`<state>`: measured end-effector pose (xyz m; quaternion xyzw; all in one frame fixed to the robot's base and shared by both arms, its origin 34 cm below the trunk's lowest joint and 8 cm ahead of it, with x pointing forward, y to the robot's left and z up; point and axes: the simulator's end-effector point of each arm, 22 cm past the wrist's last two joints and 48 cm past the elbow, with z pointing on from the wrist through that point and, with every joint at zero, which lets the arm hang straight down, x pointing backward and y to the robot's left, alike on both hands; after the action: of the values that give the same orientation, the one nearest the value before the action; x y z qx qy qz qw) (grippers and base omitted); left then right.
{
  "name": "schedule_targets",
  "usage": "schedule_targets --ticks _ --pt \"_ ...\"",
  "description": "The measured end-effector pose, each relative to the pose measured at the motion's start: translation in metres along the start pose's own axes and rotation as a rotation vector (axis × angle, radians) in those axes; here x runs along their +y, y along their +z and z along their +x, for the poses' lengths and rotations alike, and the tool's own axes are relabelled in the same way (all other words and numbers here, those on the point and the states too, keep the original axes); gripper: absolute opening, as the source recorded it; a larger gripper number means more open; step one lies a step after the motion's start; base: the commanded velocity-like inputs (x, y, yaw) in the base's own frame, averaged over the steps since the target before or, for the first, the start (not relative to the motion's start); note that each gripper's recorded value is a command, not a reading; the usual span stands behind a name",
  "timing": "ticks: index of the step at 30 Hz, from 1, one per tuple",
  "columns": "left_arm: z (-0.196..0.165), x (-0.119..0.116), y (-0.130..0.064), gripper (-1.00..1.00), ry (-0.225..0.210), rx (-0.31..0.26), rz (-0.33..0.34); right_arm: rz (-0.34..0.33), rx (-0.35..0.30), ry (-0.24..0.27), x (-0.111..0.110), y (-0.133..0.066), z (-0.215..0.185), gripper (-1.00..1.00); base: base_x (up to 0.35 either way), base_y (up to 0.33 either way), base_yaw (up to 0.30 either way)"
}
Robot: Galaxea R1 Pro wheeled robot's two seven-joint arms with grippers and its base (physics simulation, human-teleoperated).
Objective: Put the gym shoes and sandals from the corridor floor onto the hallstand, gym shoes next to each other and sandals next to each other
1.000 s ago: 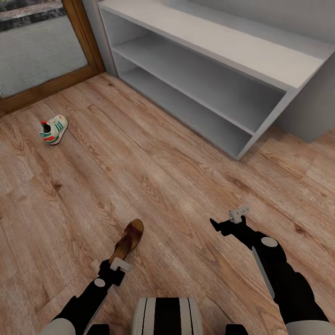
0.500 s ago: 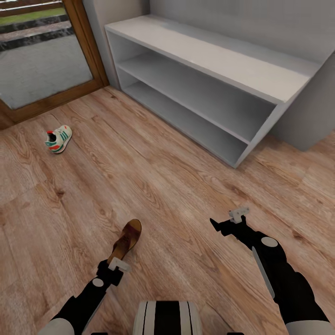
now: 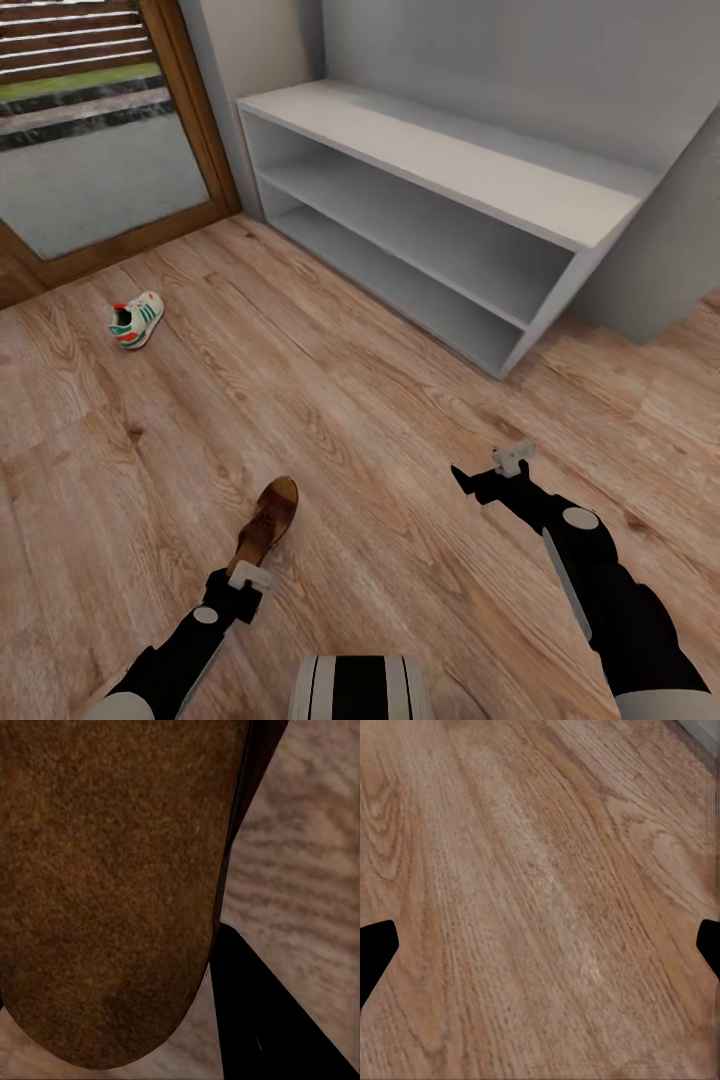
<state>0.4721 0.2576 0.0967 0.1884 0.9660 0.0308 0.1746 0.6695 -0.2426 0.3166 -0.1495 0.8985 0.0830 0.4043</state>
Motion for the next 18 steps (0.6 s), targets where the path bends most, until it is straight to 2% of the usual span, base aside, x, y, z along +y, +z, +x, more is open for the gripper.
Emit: schedule_targets --ticks 6,8,11,12,18 --pt "-0.004 0.011 -0.011 -1.00 -0.067 -0.041 -0.016 0.006 -0.024 -0.009 -0.001 -0.009 -0.015 1.00 0.000 0.000 0.000" --pt "0.001 0.022 -0.016 -1.00 -0.120 -0.055 -0.036 0.010 -0.034 -0.012 -0.002 -0.012 -0.021 1.00 0.000 0.000 0.000" --pt "-0.003 0.036 -0.021 -1.00 -0.162 -0.082 -0.058 0.015 -0.051 -0.017 -0.003 -0.017 -0.031 1.00 0.000 0.000 0.000" --pt "-0.003 0.043 -0.024 -1.00 -0.188 -0.097 -0.072 0.017 -0.058 -0.019 -0.003 -0.019 -0.034 1.00 0.000 0.000 0.000" --pt "-0.002 0.062 -0.038 -1.00 -0.259 -0.167 -0.117 0.031 -0.086 -0.032 -0.007 -0.030 -0.052 1.00 0.000 0.000 0.000"
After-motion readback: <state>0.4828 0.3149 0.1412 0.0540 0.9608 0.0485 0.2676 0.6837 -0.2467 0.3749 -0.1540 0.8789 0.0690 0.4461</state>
